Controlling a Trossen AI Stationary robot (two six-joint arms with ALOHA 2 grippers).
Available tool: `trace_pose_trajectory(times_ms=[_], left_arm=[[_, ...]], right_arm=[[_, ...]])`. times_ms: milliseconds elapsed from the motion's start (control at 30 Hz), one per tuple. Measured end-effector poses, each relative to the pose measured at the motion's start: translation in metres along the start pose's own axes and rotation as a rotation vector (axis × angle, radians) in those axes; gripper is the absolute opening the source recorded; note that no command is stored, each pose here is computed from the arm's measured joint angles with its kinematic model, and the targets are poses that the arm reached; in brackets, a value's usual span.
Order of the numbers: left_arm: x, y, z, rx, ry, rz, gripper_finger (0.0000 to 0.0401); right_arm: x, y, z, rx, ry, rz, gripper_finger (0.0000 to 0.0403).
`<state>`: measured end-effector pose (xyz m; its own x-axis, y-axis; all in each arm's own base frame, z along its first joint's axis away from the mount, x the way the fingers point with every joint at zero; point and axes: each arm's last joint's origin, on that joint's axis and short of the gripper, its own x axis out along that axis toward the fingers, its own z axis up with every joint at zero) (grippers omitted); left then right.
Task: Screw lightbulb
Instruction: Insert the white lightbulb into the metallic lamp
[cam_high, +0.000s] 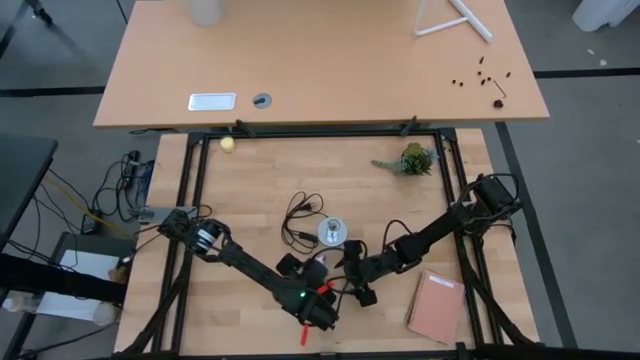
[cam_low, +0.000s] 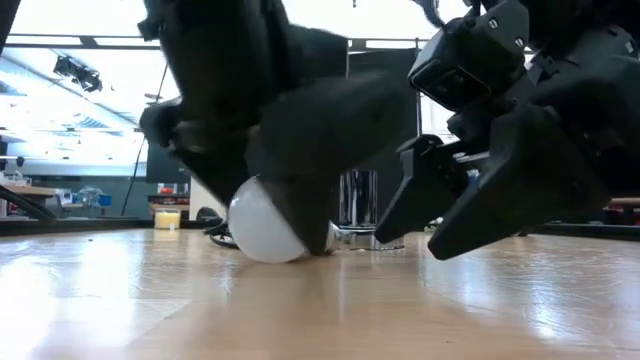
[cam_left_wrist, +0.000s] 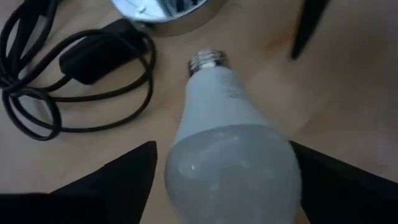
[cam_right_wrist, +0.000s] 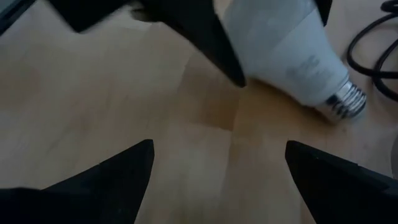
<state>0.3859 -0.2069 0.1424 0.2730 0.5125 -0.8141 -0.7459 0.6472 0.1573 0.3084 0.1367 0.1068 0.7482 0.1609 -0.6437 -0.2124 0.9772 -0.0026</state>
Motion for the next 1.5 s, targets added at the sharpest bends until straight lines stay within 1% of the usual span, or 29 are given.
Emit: trace_pose_trajectory(times_ms=[167,267,433,633,833,967,1033,1167,1233,1300,1333,1433,1500], left_arm=[[0.004,0.001,-0.010,0.032,-0.018,0.003,0.0329],[0.002,0.000,-0.011,0.075,-0.029,0.002,0.0322],[0.000,0.001,-0.013,0.156,-0.086,0.023,0.0307],[-0.001,0.004,-0.013,0.219,-0.175,0.071,0.0297],[-0.003,0.005,-0.013,0.253,-0.204,0.094,0.0296],[-0.013,0.001,-0.006,0.276,-0.208,0.075,0.0295],[-0.022,0.001,-0.001,0.285,-0.204,0.081,0.0295],[-0.043,-0.002,0.017,0.334,-0.199,0.065,0.0295],[-0.054,-0.003,0.027,0.366,-0.207,0.047,0.0295],[-0.065,-0.005,0.036,0.393,-0.217,0.026,0.0295],[-0.070,-0.004,0.040,0.410,-0.220,0.022,0.0295],[-0.083,-0.004,0.048,0.441,-0.233,0.001,0.0295],[-0.087,-0.004,0.052,0.471,-0.240,-0.002,0.0295]], right_arm=[[-0.005,-0.001,0.003,-0.001,0.008,-0.002,0.0372],[-0.012,-0.001,0.007,-0.003,0.013,-0.006,0.0372],[-0.022,-0.002,0.013,0.002,0.012,-0.011,0.0372],[-0.035,-0.004,0.016,0.019,0.044,-0.035,0.0372],[-0.050,-0.002,0.016,0.023,0.090,-0.073,0.0372],[-0.067,-0.003,0.017,0.022,0.145,-0.081,0.0372],[-0.075,-0.004,0.019,0.022,0.148,-0.064,0.0372],[-0.084,-0.006,0.026,-0.030,0.108,-0.047,0.0372],[-0.085,-0.006,0.029,-0.058,0.043,-0.007,0.0372],[-0.087,-0.007,0.032,-0.065,-0.056,0.015,0.0372],[-0.088,-0.007,0.033,-0.065,-0.091,0.013,0.0372],[-0.093,-0.009,0.036,-0.070,-0.132,-0.024,0.0372],[-0.096,-0.008,0.039,-0.067,-0.158,-0.021,0.0372]])
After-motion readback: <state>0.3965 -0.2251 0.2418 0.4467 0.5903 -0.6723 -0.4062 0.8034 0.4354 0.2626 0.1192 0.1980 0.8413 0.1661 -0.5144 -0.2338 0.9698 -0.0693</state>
